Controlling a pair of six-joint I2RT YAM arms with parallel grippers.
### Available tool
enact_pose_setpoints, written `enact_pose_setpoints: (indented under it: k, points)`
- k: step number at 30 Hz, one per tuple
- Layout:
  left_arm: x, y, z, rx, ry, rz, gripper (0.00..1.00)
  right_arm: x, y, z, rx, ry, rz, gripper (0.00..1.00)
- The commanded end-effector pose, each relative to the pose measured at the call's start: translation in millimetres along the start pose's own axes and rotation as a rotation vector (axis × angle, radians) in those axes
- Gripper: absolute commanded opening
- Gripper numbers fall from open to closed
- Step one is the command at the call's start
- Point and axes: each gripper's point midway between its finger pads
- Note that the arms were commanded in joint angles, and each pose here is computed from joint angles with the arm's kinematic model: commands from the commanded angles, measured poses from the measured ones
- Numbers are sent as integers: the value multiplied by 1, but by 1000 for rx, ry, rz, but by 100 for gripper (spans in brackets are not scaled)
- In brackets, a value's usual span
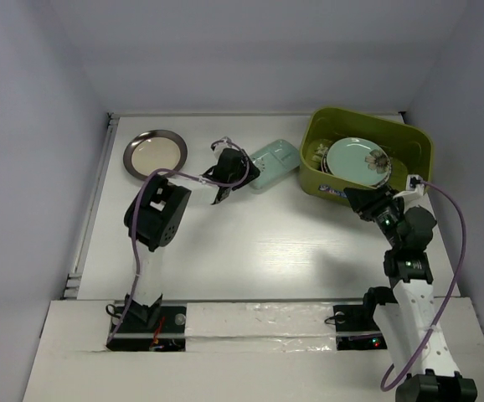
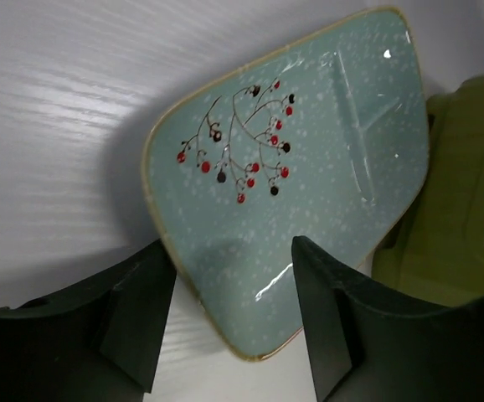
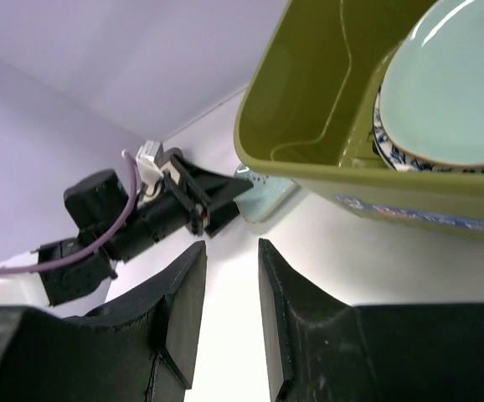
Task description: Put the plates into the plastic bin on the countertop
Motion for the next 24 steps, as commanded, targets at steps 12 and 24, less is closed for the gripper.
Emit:
enact_pose_setpoints:
  k: [12,24]
  points:
    - [20,-25,-29,-125,-176,-8,0,34,-10,8,64,-110,-160,48]
    - [31,-192,-50,-313,-237,217,0,131,13,121,378,34,-312,89]
Point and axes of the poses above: each gripper's point midway between its finger pads, its own y axis out along the fingers, its own x axis along the line the jaws close on, z = x × y, and after that the axes turned 1 degree about y, right-handed
